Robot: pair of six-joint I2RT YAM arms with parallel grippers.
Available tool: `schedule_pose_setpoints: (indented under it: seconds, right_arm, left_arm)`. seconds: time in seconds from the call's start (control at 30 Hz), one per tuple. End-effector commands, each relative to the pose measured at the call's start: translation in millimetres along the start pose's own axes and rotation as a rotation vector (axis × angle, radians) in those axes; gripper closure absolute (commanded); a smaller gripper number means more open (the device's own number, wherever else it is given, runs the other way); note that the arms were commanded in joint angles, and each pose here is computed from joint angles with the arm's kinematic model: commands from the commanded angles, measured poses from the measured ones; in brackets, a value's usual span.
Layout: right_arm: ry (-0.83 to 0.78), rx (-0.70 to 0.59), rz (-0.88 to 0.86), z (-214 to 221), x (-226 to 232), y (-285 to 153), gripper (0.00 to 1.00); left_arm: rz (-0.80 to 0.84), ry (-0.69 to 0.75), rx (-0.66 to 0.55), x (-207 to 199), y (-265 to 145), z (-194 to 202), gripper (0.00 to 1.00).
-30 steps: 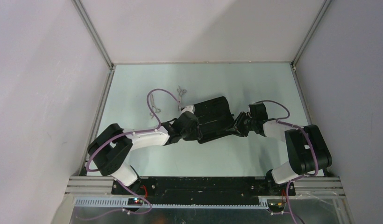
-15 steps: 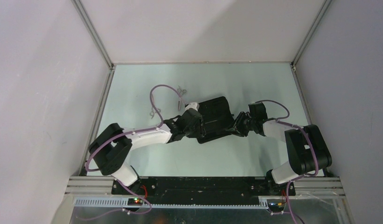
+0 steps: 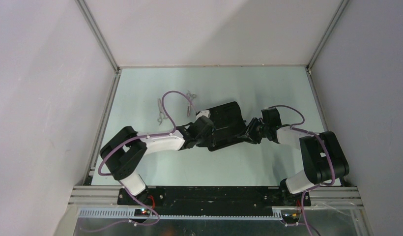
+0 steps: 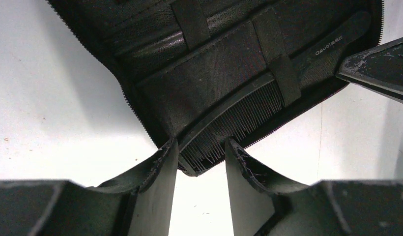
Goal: Sort the hair-cutting tools
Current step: Place the comb in the hairdressing tool bag.
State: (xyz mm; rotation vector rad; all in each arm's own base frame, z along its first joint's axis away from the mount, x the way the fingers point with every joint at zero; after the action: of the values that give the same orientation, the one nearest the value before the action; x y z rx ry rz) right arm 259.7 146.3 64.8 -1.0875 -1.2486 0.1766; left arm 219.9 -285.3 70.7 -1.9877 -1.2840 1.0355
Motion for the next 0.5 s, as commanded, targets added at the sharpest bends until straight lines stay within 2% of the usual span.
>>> schedule_pose_setpoints:
  seconds: [0.0, 0.47]
  right_arm:
    - [-0.012, 0.005, 0.075, 2.4, -13.9, 4.0, 0.63]
    - [-0.010, 0.008, 0.076, 3.0, -13.9, 3.9, 0.63]
  left_arm:
    - [-0.038, 0.012, 0.012, 2.7, 1.0, 0.7, 0.53]
    - [-0.018, 0.009, 0.044, -2.9, 2.5, 2.1, 0.53]
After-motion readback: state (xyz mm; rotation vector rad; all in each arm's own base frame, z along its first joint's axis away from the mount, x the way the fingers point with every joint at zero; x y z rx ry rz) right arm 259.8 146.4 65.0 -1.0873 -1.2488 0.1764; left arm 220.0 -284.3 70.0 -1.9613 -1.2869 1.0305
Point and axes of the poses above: each gripper's point midway between its finger pads, its own y axis out along the fingers, its own x axis along the line the jaws close on, z = x × y, the point moved 5 cm from there along -y, back along the fingers, and after that the axes turned 6 degrees about y, right-handed, at the moved point
